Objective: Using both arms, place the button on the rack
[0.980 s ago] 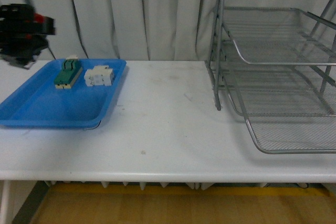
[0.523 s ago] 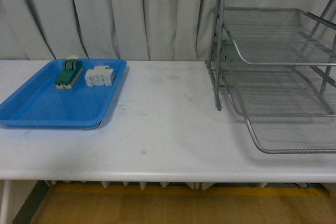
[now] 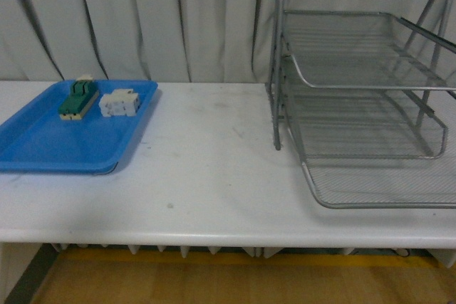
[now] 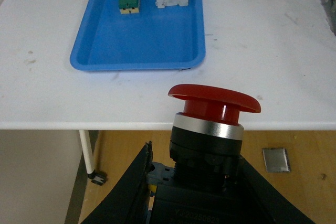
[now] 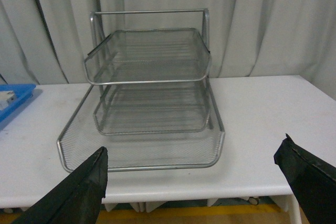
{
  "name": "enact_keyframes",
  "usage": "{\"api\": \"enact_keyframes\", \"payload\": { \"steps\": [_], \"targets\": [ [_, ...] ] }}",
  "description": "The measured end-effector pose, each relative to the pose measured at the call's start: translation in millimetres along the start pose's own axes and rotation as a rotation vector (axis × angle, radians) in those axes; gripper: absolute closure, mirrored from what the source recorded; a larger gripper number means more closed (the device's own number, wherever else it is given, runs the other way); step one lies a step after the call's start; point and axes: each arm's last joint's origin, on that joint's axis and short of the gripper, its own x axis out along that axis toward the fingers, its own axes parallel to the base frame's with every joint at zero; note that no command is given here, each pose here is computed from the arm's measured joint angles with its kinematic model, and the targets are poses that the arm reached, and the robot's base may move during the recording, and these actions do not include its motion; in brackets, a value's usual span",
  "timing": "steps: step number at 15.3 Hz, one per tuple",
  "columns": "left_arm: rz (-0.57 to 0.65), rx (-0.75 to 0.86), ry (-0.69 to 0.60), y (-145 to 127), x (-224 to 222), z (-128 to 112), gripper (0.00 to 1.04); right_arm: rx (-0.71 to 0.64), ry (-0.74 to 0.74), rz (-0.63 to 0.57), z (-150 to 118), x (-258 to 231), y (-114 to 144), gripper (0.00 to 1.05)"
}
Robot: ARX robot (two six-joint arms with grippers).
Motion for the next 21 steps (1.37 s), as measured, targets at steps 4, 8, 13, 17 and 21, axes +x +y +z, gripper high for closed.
{"api": "enact_keyframes", "payload": {
  "steps": [4,8,13,17,21],
  "targets": [
    [-0.001,-0.001,0.002,-0.1,0.3,-0.2,0.69,0.0,0.0,0.0,0.0,0.0,0.0,0.06],
    [-0.003,-0.001,0.001,-0.2,-0.1,-0.1,0.69,0.0,0.002,-0.002,-0.2,0.0,-0.1,0.06],
    [-0.226,0.247,-0.172,-59.3,17.5,44.8,0.69,0.0,-0.002,0.0,0.1,0.0,0.0,0.06],
    [-0.413,0.41,-0.082,-130.2,102.1,79.7,0.69,0.0,-0.002,0.0,0.1,0.0,0.0,0.06],
    [-0.436,0.461,0.024,-183.9,192.3,80.0,0.69,0.0,-0.001,0.0,0.1,0.0,0.0,0.06]
  ]
}}
